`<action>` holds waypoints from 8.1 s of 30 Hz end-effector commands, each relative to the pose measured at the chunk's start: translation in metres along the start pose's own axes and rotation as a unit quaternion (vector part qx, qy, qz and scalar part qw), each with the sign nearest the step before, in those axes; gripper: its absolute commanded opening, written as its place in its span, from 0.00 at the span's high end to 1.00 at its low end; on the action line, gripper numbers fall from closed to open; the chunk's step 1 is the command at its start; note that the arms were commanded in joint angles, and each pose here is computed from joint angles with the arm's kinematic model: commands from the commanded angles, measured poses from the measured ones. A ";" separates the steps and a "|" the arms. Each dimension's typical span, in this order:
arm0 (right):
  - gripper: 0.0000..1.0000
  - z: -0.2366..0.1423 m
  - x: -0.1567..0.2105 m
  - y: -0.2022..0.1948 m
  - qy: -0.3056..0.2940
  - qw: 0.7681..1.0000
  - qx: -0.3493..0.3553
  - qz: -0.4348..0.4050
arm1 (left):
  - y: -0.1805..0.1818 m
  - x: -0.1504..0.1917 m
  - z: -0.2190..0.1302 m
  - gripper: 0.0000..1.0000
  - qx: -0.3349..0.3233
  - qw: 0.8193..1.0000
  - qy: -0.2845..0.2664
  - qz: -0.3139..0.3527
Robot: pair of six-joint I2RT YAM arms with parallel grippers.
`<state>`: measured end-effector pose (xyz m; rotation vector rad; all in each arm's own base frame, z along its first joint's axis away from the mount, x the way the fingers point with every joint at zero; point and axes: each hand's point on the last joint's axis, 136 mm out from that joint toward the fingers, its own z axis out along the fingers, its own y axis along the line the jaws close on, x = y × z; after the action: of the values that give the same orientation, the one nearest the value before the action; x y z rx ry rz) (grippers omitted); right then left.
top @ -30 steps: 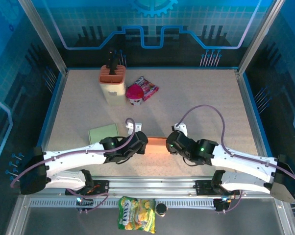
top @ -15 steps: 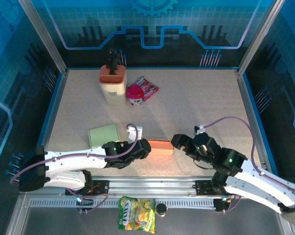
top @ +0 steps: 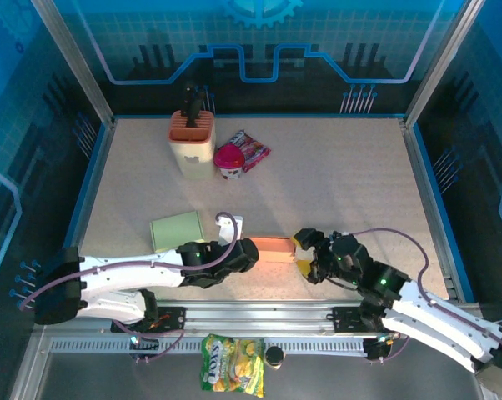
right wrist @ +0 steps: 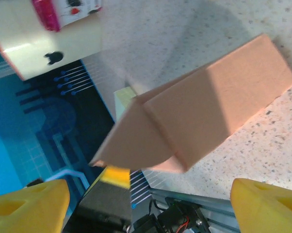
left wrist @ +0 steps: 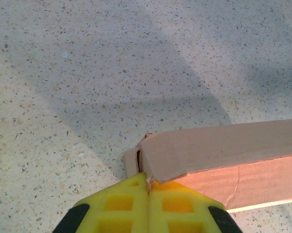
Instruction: Fold the paper box
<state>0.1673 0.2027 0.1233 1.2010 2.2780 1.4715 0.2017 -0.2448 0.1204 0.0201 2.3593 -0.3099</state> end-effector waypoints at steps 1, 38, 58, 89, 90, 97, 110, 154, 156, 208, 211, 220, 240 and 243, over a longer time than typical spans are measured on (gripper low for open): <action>0.14 0.009 0.010 0.020 0.040 0.998 -0.040 0.037 | 0.001 0.002 0.002 1.00 -0.011 1.000 -0.001 0.001; 0.48 0.026 -0.022 -0.006 0.013 1.000 -0.016 0.021 | -0.013 -0.005 -0.019 0.70 0.042 0.999 0.012 -0.019; 0.49 0.028 -0.027 -0.023 0.004 1.000 0.009 0.015 | -0.007 0.001 0.003 0.47 0.124 0.976 0.087 -0.153; 0.41 0.007 -0.028 -0.022 -0.029 0.996 0.069 -0.051 | 0.018 0.038 0.022 0.85 0.106 0.976 0.104 -0.158; 0.36 0.004 -0.025 -0.016 -0.031 0.996 0.065 -0.053 | 0.018 0.037 0.021 0.86 0.107 0.976 0.102 -0.158; 0.16 0.015 -0.007 0.003 -0.027 0.999 0.035 -0.014 | 0.015 0.034 0.018 0.87 0.115 0.976 0.099 -0.156; 0.10 0.053 -0.025 0.031 -0.042 0.995 0.054 0.073 | 0.009 0.034 0.016 0.88 0.122 0.977 0.100 -0.147; 0.14 0.036 -0.046 -0.014 -0.027 0.964 0.176 -0.197 | 0.001 0.016 -0.007 0.53 0.130 0.983 0.056 -0.112; 0.12 0.031 -0.047 0.006 -0.023 0.956 0.151 -0.251 | 0.005 0.013 -0.009 0.49 0.133 0.982 0.054 -0.119; 0.00 -0.021 -0.265 0.063 -0.452 0.602 0.133 -0.644 | 0.291 -0.119 -0.007 0.01 -0.203 0.928 -0.303 -0.072; 0.00 -0.021 -0.270 0.064 -0.451 0.607 0.143 -0.638 | 0.290 -0.118 0.007 0.01 -0.192 0.934 -0.297 -0.048; 0.00 -0.014 -0.283 0.065 -0.435 0.621 0.177 -0.627 | 0.282 -0.134 0.029 0.01 -0.146 0.927 -0.343 -0.042; 0.00 0.000 -0.293 0.068 -0.403 0.635 0.205 -0.627 | 0.279 -0.143 0.089 0.01 -0.147 0.956 -0.253 -0.005; 0.00 0.000 -0.293 0.067 -0.402 0.634 0.206 -0.627 | 0.279 -0.143 0.089 0.01 -0.147 0.956 -0.254 -0.006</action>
<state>0.3937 0.0169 0.0947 -0.0413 1.8829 -0.1231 0.3990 0.0181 0.1087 -0.2211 1.8025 0.0102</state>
